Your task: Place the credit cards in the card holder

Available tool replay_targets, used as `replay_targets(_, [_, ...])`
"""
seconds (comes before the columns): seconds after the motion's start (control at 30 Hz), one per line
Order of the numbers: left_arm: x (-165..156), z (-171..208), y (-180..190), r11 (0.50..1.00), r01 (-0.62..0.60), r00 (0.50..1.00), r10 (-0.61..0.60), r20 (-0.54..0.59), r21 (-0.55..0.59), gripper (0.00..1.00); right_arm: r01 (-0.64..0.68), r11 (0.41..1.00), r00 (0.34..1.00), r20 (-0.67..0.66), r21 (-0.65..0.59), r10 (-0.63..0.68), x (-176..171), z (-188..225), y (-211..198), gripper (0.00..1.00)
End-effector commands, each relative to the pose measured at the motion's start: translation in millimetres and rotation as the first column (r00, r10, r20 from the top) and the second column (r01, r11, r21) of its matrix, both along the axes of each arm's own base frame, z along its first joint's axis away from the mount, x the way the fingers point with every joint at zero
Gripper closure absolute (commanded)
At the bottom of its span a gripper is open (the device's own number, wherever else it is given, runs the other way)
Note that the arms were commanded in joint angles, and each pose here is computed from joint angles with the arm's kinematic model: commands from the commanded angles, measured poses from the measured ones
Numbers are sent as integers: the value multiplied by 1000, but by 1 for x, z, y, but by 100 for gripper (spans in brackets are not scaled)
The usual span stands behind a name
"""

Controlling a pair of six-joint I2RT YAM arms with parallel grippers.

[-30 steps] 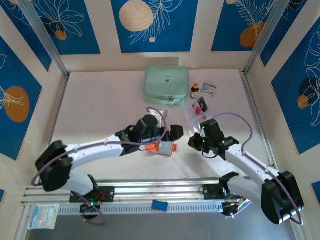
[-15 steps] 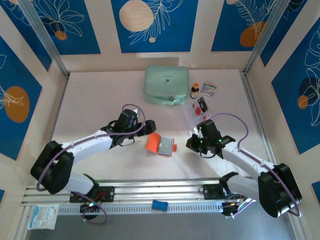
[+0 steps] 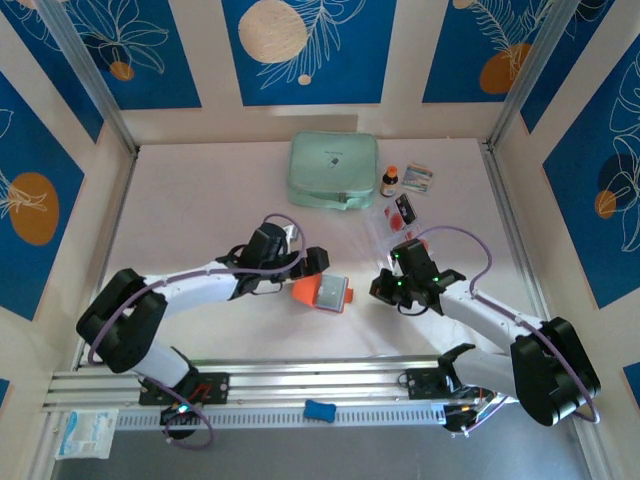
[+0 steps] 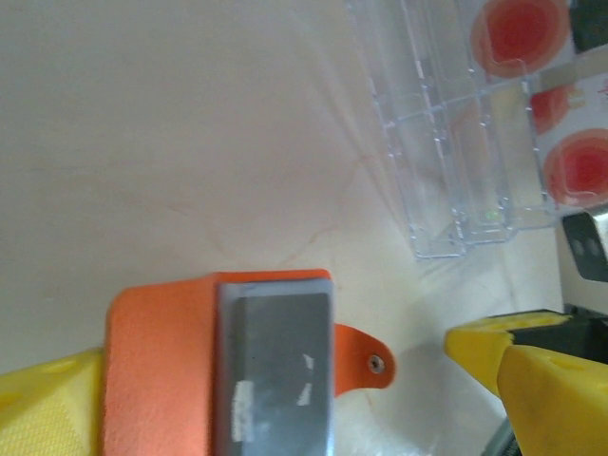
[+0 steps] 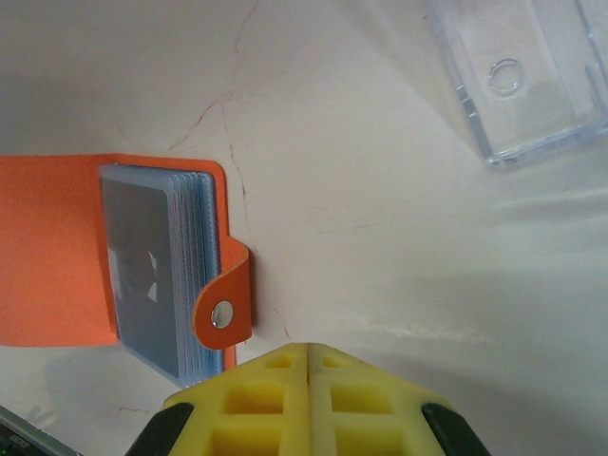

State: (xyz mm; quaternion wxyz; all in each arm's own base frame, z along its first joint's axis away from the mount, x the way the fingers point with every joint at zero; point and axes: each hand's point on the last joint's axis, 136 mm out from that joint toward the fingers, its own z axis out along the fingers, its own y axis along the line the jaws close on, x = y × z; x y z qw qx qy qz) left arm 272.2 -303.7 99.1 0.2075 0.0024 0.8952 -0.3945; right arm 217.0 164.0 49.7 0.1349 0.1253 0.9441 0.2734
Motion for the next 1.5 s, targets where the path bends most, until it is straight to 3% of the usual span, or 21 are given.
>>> replay_targets(0.0, [-5,21,-20,995,46,999,-45,13,-94,0,-7,1000,1000,12,19,6,4,8,6,100])
replay_targets(0.27, [-28,40,-65,977,143,990,-139,33,-161,0,-5,1000,1000,8,22,4,5,5,7,100])
replay_targets(0.57, [-50,-14,-90,978,185,982,-188,-27,-97,0,-8,1000,1000,6,13,8,3,6,5,100])
replay_targets(1.07, [-69,-76,-29,996,50,993,-42,-109,78,0,-28,999,1000,-3,22,28,6,5,11,100])
replay_targets(1.3, [-68,-70,-2,989,-33,995,45,-85,142,0,-68,997,998,3,39,68,8,7,25,100])
replay_targets(1.47, [-63,-63,-3,991,-87,992,95,-80,104,0,-108,993,994,10,43,107,6,9,40,100])
